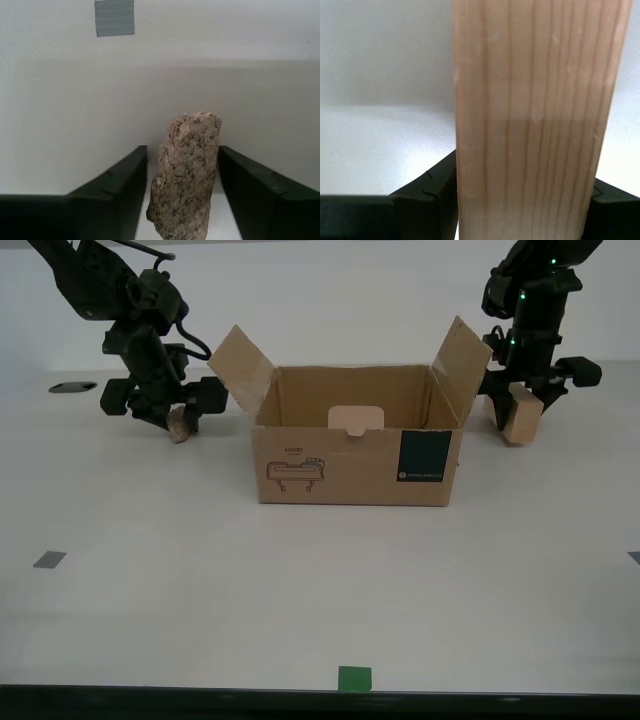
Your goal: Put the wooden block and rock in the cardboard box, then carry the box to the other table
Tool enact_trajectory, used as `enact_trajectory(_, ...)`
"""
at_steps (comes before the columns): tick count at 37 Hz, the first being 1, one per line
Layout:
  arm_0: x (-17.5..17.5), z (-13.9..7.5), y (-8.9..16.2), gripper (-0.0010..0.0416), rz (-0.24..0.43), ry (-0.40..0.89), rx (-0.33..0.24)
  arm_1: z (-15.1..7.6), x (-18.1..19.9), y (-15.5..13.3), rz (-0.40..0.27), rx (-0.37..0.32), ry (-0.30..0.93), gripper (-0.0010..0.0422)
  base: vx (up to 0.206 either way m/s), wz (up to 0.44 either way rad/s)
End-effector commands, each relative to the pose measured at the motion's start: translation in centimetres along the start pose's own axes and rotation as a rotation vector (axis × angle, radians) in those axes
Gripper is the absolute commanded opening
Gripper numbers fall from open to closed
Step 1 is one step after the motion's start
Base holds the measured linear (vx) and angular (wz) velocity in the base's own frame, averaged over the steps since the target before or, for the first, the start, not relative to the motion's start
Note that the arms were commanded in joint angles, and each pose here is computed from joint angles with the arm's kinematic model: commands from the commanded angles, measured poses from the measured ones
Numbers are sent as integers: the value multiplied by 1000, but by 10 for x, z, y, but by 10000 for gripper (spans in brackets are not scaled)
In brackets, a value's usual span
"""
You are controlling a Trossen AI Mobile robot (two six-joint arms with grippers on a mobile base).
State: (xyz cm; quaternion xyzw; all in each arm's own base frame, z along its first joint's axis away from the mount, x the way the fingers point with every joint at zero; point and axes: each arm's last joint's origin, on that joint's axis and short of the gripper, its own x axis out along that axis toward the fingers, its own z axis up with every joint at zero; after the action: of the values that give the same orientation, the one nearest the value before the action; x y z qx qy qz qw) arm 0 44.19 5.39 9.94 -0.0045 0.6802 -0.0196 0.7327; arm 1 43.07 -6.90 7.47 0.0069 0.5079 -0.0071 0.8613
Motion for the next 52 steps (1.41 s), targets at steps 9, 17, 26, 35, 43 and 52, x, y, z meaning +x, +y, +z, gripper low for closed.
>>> enact_trajectory(9, -1, 0, 0, 0, -5, 1, -6, -1, 0, 0, 1, -17, 10, 6, 0, 0)
enact_trajectory(17, -1, 0, 0, -1, -6, 4, -18, -1, 0, 0, 1, -12, 10, -3, 0, 0)
enact_trajectory(26, -1, -1, 0, -1, -7, 15, -19, 3, -7, 0, -1, -12, -7, -2, 0, 0)
enact_trajectory(35, -11, -1, 0, -1, -5, -3, -18, 15, -28, 0, 0, 5, -65, -2, 0, 0)
enact_trajectory(43, -43, -1, -2, -1, 4, -71, -15, 27, -54, 1, 11, 38, -118, -2, 0, 0)
enact_trajectory(52, -92, -5, -4, -1, 20, -185, -10, 39, -89, 2, 3, 40, -189, -1, 0, 0)
